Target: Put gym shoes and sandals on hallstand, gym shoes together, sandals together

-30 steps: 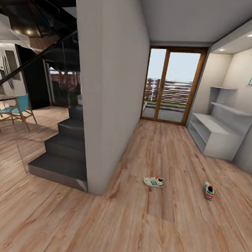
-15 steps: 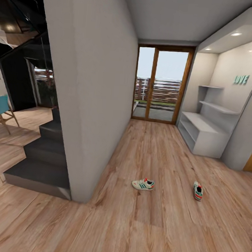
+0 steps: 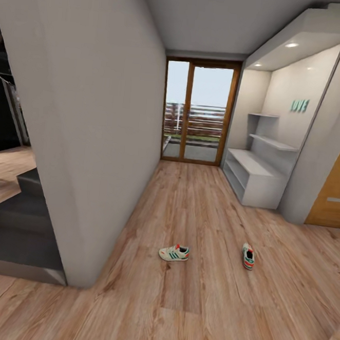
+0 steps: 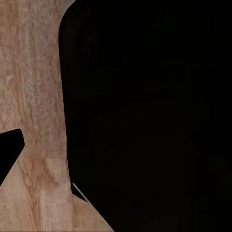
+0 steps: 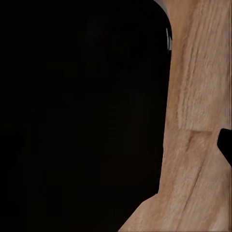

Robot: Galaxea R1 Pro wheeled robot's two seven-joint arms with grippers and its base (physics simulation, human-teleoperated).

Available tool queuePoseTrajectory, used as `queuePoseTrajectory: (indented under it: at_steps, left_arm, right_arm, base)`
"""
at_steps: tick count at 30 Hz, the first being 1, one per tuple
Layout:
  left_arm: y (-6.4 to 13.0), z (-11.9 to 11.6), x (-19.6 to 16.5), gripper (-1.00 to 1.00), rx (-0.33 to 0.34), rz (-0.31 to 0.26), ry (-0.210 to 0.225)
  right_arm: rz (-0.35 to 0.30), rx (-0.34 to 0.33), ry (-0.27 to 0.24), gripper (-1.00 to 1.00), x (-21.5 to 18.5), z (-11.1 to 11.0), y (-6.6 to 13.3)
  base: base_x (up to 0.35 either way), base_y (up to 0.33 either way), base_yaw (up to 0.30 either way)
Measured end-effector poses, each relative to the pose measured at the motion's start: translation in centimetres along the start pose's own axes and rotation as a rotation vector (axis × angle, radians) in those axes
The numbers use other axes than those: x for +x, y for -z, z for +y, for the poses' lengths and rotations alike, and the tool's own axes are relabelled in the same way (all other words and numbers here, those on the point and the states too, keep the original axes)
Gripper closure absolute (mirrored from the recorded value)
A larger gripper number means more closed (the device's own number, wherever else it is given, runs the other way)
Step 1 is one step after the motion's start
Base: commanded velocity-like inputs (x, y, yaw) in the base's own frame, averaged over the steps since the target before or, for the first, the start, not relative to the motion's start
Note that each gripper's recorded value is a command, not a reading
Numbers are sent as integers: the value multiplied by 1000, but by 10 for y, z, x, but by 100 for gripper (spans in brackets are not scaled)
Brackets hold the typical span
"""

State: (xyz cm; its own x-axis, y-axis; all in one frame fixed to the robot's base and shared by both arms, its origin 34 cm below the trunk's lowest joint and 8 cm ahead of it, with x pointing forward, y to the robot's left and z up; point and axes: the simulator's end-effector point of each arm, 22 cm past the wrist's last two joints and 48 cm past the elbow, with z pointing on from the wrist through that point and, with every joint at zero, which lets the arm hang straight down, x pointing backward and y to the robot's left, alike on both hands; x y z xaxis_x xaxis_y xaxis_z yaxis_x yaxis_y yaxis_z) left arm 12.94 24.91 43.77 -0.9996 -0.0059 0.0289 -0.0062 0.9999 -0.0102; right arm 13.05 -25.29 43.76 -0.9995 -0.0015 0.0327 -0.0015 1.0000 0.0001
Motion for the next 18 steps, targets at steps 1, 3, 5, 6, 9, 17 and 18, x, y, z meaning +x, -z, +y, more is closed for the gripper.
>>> queuePoseTrajectory:
  at_steps: [1, 3, 5, 6, 9, 17, 18]
  left_arm:
    - [0, 0, 0, -100, 0, 0, 0]
    - [0, 0, 0, -100, 0, 0, 0]
    - [0, 0, 0, -100, 0, 0, 0]
    - [0, 0, 0, -100, 0, 0, 0]
    - [0, 0, 0, -100, 0, 0, 0]
    - [0, 0, 0, -100, -1, 0, 0]
    - [0, 0, 0, -100, 0, 0, 0]
  right_arm:
    - [0, 0, 0, -100, 0, 0, 0]
    - [0, 0, 0, -100, 0, 0, 0]
    - [0, 0, 0, -100, 0, 0, 0]
    - [0, -1, 0, -100, 0, 0, 0]
    - [0, -1, 0, -100, 0, 0, 0]
    - [0, -2, 0, -100, 0, 0, 0]
    - [0, -2, 0, -100, 0, 0, 0]
  base:
    - [243, -202, -10]
    - [243, -203, -5]
    - [243, -204, -2]
    - [243, -205, -1]
    - [243, -206, 0]
    - [243, -206, 0]
    - [243, -206, 0]
